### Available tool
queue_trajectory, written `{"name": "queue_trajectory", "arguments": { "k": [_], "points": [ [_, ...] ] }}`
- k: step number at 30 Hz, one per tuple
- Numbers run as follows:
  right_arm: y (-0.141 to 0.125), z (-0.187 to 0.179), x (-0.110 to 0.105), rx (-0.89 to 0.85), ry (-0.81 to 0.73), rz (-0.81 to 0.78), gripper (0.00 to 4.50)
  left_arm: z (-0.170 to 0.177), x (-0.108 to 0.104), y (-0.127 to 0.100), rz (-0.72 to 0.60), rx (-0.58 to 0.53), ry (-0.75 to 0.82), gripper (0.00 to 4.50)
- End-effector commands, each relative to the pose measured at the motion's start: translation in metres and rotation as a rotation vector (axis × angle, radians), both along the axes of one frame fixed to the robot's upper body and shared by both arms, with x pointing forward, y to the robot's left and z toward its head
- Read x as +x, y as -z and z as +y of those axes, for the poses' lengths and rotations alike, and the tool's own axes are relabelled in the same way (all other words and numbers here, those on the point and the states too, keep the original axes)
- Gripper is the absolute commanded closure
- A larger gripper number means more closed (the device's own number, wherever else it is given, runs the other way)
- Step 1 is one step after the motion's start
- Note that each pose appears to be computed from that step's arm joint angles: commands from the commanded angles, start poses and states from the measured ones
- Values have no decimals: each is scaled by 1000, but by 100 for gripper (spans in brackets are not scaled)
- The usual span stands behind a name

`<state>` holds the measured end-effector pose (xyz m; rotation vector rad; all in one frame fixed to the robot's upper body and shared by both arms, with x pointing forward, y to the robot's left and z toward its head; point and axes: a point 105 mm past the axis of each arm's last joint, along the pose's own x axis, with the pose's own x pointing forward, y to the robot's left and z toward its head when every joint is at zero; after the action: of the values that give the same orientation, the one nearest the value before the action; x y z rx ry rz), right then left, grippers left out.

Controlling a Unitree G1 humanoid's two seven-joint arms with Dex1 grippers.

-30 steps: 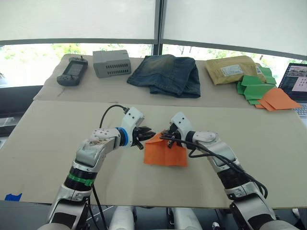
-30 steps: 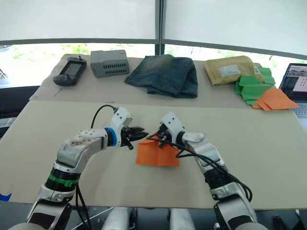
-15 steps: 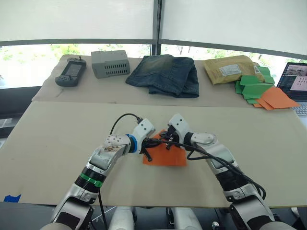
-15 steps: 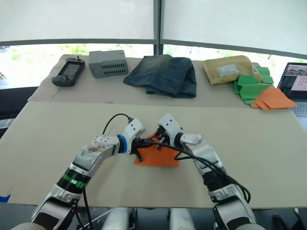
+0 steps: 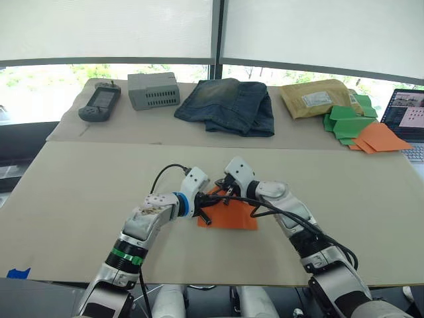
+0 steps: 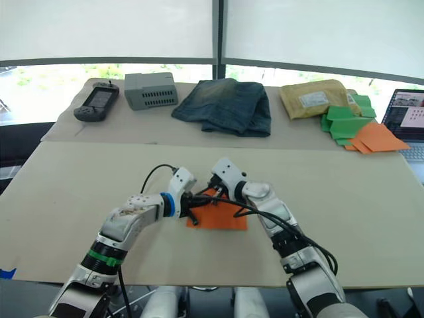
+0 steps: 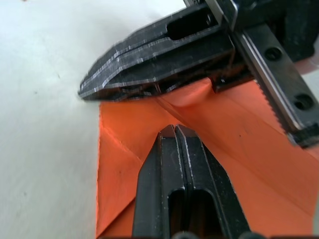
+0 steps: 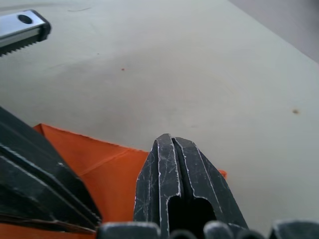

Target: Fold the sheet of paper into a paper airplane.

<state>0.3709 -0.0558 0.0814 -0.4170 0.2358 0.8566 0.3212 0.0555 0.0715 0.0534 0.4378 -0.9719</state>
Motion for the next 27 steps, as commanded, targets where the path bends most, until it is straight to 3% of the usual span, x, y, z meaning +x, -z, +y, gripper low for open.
{"name": "queue_trajectory", "arguments": {
  "k": [1, 5, 9, 14, 19, 27],
  "points": [
    [9, -36, 10, -62, 106, 0, 450, 8, -1, 1, 15, 7, -16, 449],
    [10, -43, 10, -56, 112, -3, 450, 11, -1, 2, 19, 11, -27, 449],
    [-22, -23, 5, 151, 50, -27, 450, 12, 0, 2, 20, 12, -34, 449],
    [-23, -15, -6, 135, -22, -18, 450, 12, 1, 2, 17, 9, -38, 449],
    [-9, -7, -12, 90, -54, 5, 450, 12, 2, 1, 13, 7, -42, 449],
    [-14, -13, -6, 41, -26, -68, 450, 12, 2, 2, 14, 6, -46, 449]
  ]
}}
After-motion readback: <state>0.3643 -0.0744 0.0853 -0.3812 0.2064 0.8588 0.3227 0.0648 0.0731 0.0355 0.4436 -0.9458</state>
